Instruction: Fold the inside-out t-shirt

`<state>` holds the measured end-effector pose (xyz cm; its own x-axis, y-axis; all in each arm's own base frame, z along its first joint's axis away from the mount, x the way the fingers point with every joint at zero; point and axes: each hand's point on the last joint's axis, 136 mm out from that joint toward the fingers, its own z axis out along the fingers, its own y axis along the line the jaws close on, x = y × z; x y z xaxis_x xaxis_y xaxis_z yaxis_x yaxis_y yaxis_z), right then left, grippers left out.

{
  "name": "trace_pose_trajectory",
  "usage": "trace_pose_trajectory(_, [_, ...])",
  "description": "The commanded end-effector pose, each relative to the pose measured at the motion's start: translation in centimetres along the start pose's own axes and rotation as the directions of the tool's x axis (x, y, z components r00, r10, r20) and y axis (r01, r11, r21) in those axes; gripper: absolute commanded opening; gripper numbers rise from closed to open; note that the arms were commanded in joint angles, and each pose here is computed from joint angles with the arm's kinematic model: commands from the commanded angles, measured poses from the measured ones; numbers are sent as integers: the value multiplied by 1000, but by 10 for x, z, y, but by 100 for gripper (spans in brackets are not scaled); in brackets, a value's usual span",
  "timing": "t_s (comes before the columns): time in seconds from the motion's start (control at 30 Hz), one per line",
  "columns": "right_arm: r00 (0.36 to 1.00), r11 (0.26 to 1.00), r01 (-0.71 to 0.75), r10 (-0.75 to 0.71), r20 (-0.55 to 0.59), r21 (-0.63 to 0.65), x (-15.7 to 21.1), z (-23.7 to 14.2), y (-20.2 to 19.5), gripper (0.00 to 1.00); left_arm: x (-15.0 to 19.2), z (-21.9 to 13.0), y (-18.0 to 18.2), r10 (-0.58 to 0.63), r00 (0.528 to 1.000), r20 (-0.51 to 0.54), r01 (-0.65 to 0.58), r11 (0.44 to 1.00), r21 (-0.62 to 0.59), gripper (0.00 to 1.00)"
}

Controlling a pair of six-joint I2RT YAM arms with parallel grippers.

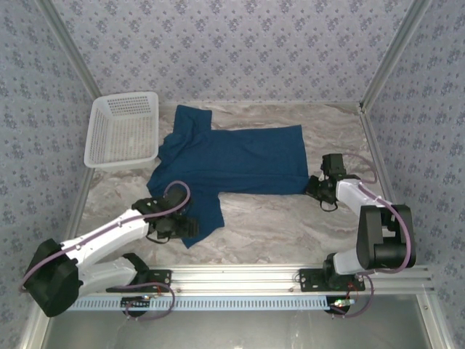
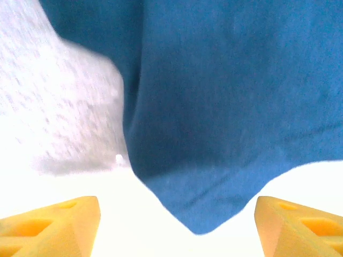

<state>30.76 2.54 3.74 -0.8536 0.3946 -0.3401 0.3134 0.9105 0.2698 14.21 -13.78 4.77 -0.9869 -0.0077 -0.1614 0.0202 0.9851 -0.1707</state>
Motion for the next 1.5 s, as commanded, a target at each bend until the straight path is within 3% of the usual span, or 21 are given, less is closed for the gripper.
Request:
trace_pose_trajectory(0.0, [999, 999, 36, -36, 7, 5, -5, -6, 3, 0, 30, 3, 2, -60, 992, -108, 60, 998, 0, 76])
trace_pose_trajectory(0.13, [999, 999, 44, -44, 8, -11, -8, -4, 6, 0, 30, 17, -14, -49, 991, -126, 57, 996, 62, 72])
trace_pose_trajectory(0.37, [998, 998, 57, -57, 6, -30, -8, -9, 10, 0, 23, 35, -18, -6, 993, -117, 7, 1000, 11, 57])
trace_pose_trajectory(0.7, [998, 998, 62, -62, 17, -31, -8, -11, 10, 0, 19, 52, -4, 17, 996, -87, -22, 998, -61, 23])
trace_pose_trajectory(0.83, [996, 997, 71, -72, 44, 38, -17, -15, 1, 0, 7, 53, -11, 49, 998, -36, -50, 998, -41, 0])
trace_pose_trajectory(0.97, [994, 990, 87, -93, 52, 110, -24, -20, -8, 0, -9, 40, -11, 40, 999, 34, -39, 998, -42, 0])
trace_pose_trajectory(1.1, [990, 978, 106, -120, 69, 179, -34, -31, -14, 0, -40, 6, -13, -21, 988, 153, 16, 999, 34, 0])
trace_pose_trajectory(1.17, [986, 970, 122, -142, 84, 208, -41, -39, -15, 0, -61, -23, -10, -56, 970, 238, 42, 997, 67, 0])
trace_pose_trajectory(1.27, [970, 951, 166, -204, 129, 260, -60, -58, -16, 0, -101, -79, 6, -129, 906, 404, 92, 990, 110, 0])
trace_pose_trajectory(1.37, [944, 933, 180, -253, 210, 311, -85, -85, -15, 0, -135, -142, 33, -218, 802, 557, 160, 975, 151, 0])
trace_pose_trajectory(1.47, [910, 933, 180, -278, 307, 311, -110, -115, -7, 0, -163, -209, 57, -296, 665, 686, 216, 955, 203, 0])
